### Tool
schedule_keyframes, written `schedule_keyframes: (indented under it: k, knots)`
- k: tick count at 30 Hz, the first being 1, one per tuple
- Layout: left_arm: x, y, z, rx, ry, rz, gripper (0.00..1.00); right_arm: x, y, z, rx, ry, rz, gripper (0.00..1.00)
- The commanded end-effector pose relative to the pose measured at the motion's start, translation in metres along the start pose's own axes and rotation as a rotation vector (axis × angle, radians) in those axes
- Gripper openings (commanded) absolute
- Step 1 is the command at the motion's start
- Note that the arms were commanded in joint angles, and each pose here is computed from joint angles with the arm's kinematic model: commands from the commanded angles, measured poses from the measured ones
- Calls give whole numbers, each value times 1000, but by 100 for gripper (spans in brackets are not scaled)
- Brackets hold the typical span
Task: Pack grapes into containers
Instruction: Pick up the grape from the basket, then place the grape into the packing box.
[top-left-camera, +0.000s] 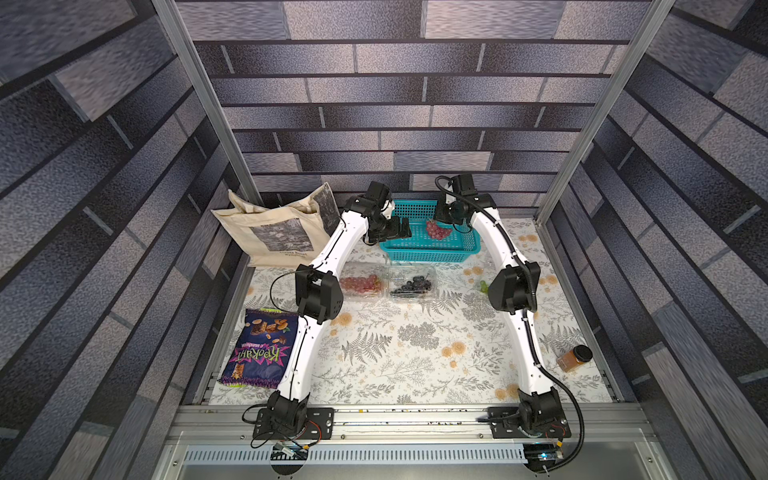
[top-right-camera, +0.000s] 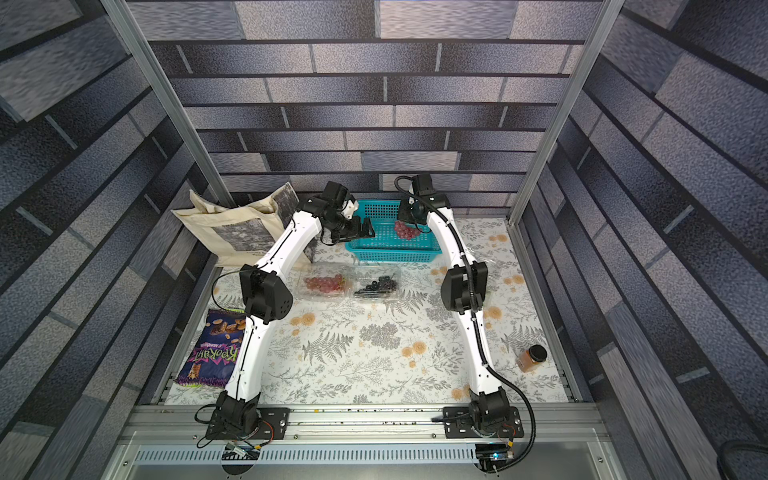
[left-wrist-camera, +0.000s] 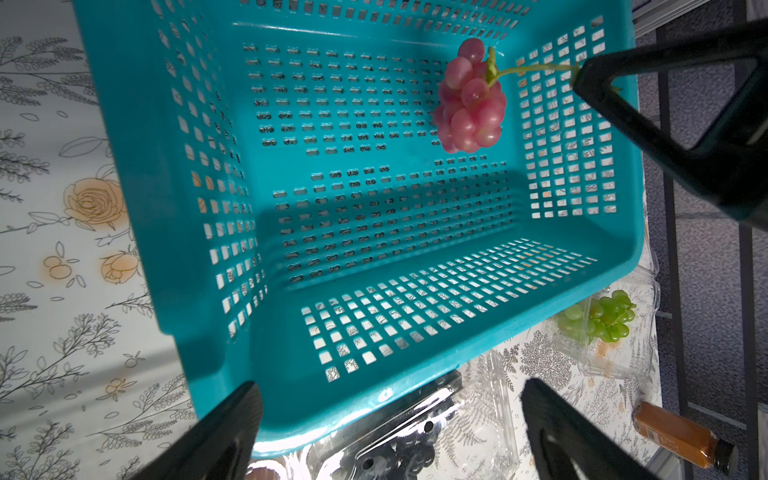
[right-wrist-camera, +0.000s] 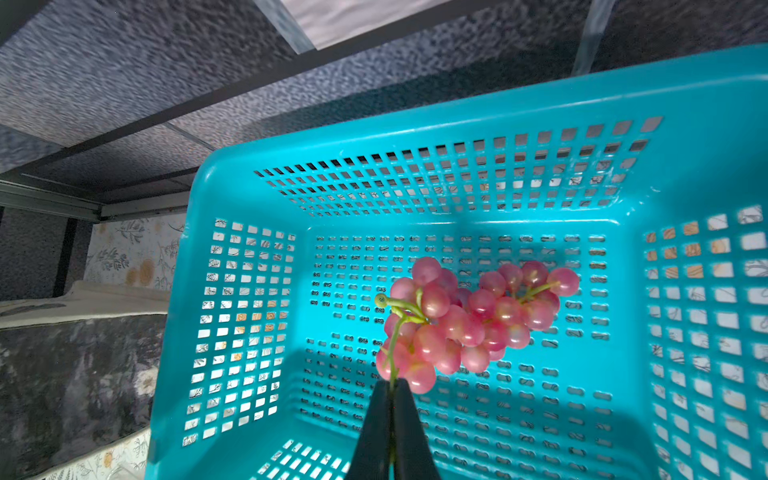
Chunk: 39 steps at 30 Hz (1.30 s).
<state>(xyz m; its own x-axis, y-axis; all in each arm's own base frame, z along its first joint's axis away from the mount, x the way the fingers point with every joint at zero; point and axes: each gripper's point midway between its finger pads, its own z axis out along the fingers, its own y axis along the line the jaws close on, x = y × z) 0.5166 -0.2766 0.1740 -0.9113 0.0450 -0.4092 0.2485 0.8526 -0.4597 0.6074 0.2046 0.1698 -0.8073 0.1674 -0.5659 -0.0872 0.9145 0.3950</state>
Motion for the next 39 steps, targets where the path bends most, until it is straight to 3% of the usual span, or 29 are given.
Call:
schedule_keyframes:
  k: [1, 9, 15, 22, 27, 32, 39]
  knots:
    - [-2, -2, -11, 3, -6, 13, 100, -11, 5, -19, -20, -25, 13, 0]
    - [-9, -3, -28, -8, -41, 18, 100, -24, 17, -65, -28, -58, -29, 0]
    - [-23, -3, -59, -35, -110, 35, 100, -32, 28, -117, -16, -95, -63, 0]
    - [-16, -12, -86, -61, -117, 65, 100, -30, 32, -179, 20, -133, -77, 0]
    - [-8, -36, -107, -63, -133, 120, 100, -19, 29, -231, 65, -160, -80, 0]
    - [8, -68, -115, -15, -115, 162, 100, 7, 10, -261, 129, -148, -63, 0]
    - [38, -124, -111, 180, -100, 183, 100, 52, -22, -283, 220, -105, -23, 0]
